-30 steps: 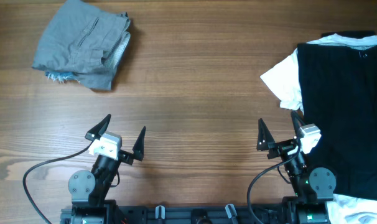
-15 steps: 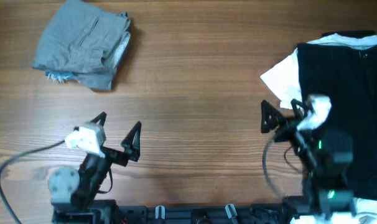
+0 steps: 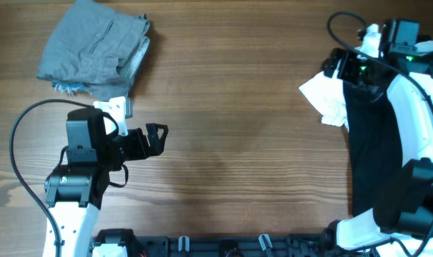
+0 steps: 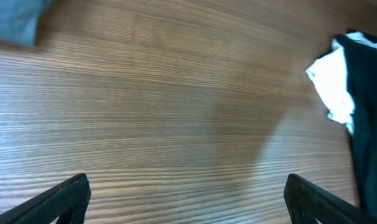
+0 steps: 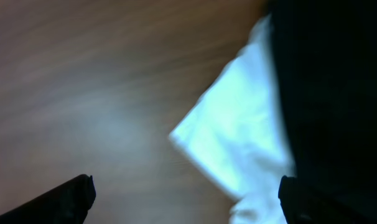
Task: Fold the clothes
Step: 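Reach the right gripper to the black shorts' waistband on the white shirt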
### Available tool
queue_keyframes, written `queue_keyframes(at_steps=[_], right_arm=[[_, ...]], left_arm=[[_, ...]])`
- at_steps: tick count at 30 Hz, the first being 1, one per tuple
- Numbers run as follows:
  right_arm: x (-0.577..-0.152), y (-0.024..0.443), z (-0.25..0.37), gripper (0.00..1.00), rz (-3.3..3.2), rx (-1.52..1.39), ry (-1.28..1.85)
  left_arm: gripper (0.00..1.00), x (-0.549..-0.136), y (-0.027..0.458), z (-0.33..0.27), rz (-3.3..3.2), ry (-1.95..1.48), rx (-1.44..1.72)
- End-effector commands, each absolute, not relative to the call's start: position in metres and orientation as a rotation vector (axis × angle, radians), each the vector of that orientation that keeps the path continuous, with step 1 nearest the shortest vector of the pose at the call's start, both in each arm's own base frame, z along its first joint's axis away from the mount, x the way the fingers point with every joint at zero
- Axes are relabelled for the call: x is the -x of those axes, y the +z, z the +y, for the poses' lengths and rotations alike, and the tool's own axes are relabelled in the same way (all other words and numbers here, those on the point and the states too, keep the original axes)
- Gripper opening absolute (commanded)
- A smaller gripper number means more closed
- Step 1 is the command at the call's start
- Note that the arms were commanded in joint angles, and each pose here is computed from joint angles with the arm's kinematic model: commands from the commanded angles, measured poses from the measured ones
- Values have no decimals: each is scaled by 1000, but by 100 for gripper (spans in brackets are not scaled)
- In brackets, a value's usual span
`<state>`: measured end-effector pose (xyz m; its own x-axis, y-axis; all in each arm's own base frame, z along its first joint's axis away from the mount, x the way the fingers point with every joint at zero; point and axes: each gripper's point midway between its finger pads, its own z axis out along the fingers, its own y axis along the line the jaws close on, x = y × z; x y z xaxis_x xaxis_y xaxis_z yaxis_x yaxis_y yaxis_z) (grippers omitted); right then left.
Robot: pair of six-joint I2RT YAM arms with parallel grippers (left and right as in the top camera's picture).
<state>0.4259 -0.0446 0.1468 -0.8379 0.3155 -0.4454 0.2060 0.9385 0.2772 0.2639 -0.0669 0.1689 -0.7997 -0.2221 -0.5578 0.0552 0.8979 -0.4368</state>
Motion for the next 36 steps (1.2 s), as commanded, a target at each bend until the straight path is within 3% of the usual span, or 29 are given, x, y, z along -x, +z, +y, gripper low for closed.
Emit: queue_keyframes(at_steps=[1,3,5,9,11,18,22,24,31,36], right_arm=[[-441,155,-102,94,2487,-564,72],[-452,157,-111,89,2439,-567,48],[-462,149,-118,97,2417,-566,21],[-474,117,-130,78,2432,-594,-41],[-479,94,-129,76,2463,-597,-24],[-482,17,-127,39,2577,-612,-5],[-490,11,-107,38,2593,-492,123],[-492,11,-111,47,2584,-496,86],[-490,-15,-124,47,2606,-526,-11],[-498,2,-133,25,2551,-544,-30]], left_arm=[[100,-267,191,-77,2365,-671,77],[100,-270,196,-77,2338,-668,68],[100,-271,198,-77,2325,-666,63],[100,-271,198,-77,2326,-665,63],[100,-271,198,-77,2326,-664,63],[100,-271,198,-77,2327,-665,64],[100,-271,198,-77,2326,-665,64],[100,-271,198,-77,2327,-666,64],[100,-271,198,-77,2327,-668,67],[100,-271,198,-77,2327,-668,67]])
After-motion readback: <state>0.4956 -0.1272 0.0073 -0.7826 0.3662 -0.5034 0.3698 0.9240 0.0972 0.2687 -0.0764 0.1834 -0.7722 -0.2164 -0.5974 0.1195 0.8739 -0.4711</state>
